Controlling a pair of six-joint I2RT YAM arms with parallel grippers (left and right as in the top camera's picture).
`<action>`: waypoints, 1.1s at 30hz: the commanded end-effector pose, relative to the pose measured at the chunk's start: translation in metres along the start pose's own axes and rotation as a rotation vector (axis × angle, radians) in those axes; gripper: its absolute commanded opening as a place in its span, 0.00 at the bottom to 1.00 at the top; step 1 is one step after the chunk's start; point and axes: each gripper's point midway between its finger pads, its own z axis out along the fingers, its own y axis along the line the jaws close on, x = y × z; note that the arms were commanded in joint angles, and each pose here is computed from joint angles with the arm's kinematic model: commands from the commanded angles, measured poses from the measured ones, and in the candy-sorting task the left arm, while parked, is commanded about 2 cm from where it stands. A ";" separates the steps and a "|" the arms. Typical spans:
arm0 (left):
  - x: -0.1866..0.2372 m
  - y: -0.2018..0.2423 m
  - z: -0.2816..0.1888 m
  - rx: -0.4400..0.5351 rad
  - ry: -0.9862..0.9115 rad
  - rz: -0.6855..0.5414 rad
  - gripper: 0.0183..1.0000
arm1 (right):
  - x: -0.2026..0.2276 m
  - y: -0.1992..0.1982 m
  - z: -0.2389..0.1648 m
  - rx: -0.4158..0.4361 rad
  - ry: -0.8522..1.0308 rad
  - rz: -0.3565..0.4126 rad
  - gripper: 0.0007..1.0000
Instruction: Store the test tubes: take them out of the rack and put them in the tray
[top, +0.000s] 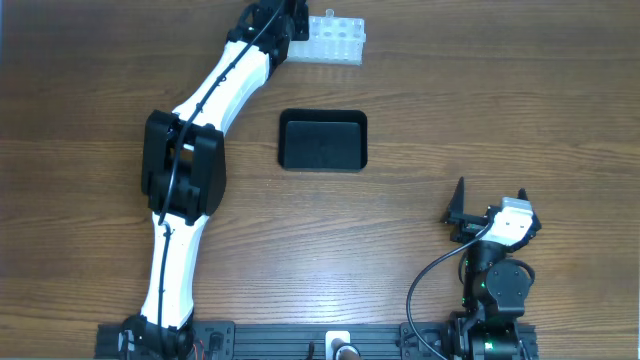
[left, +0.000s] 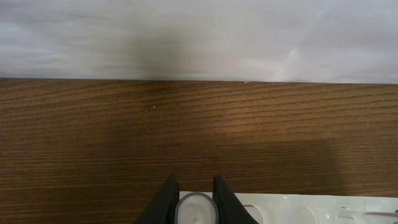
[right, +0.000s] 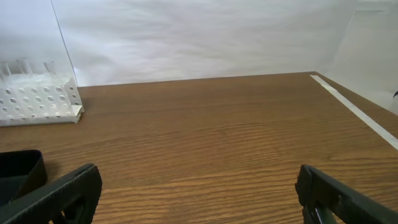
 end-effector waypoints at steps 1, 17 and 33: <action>-0.006 -0.006 0.000 0.018 -0.015 -0.002 0.10 | 0.001 -0.002 0.000 0.010 -0.003 0.003 0.99; -0.128 -0.009 -0.119 0.055 -0.277 0.056 0.05 | 0.001 -0.002 0.000 0.010 -0.003 0.003 0.99; 0.009 -0.016 -0.212 -0.021 0.329 -0.079 0.02 | 0.001 -0.002 0.000 0.010 -0.003 0.003 0.99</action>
